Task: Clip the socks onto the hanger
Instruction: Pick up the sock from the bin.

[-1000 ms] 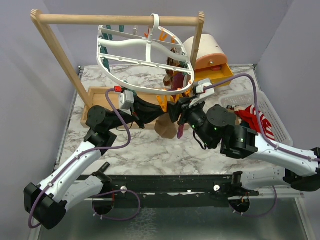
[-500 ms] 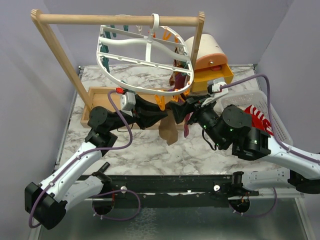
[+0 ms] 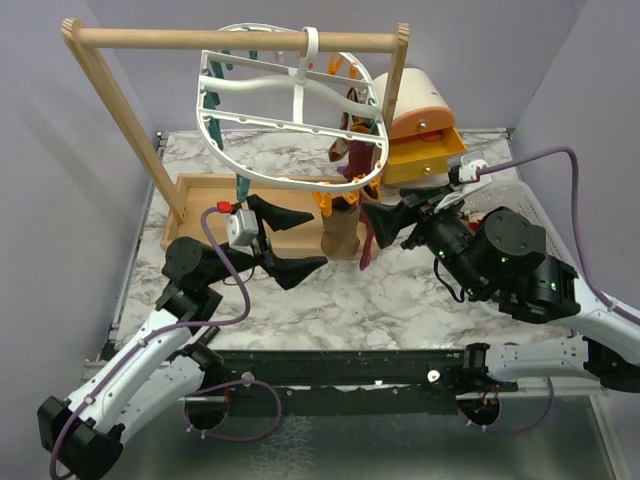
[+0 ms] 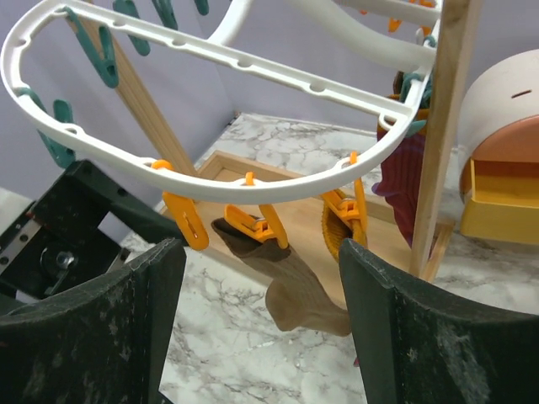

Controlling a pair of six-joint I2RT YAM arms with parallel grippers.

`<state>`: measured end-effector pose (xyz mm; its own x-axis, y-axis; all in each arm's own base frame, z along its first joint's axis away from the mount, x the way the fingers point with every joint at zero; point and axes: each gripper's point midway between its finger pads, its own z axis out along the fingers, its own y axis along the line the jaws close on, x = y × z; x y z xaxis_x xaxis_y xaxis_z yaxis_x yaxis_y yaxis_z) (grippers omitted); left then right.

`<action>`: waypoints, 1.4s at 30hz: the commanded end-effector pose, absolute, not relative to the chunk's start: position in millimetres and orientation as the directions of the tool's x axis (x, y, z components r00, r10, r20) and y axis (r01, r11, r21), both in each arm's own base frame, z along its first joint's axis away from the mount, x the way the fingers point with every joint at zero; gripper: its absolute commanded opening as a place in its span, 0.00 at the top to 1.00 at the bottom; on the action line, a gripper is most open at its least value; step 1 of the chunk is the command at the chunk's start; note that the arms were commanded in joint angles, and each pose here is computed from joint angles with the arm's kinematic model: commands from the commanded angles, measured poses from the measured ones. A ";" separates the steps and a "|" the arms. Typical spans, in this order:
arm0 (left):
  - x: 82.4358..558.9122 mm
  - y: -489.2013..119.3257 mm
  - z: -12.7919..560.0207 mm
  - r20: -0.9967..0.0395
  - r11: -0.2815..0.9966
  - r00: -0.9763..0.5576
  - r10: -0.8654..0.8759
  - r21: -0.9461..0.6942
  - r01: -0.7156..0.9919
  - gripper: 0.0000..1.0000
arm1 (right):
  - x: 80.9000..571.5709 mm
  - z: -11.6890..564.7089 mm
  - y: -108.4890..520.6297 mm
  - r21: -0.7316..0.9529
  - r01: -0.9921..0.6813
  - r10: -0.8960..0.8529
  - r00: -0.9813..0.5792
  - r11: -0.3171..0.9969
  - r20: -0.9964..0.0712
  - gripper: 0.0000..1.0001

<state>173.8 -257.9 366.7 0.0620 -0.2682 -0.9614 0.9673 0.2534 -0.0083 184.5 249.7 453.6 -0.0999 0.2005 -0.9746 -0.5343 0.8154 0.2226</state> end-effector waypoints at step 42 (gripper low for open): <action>207.9 -188.9 276.3 -0.936 0.672 -0.186 -0.299 -0.344 0.656 0.01 | 357.5 157.7 -35.4 0.199 0.537 0.457 -0.405 0.820 -0.792 0.29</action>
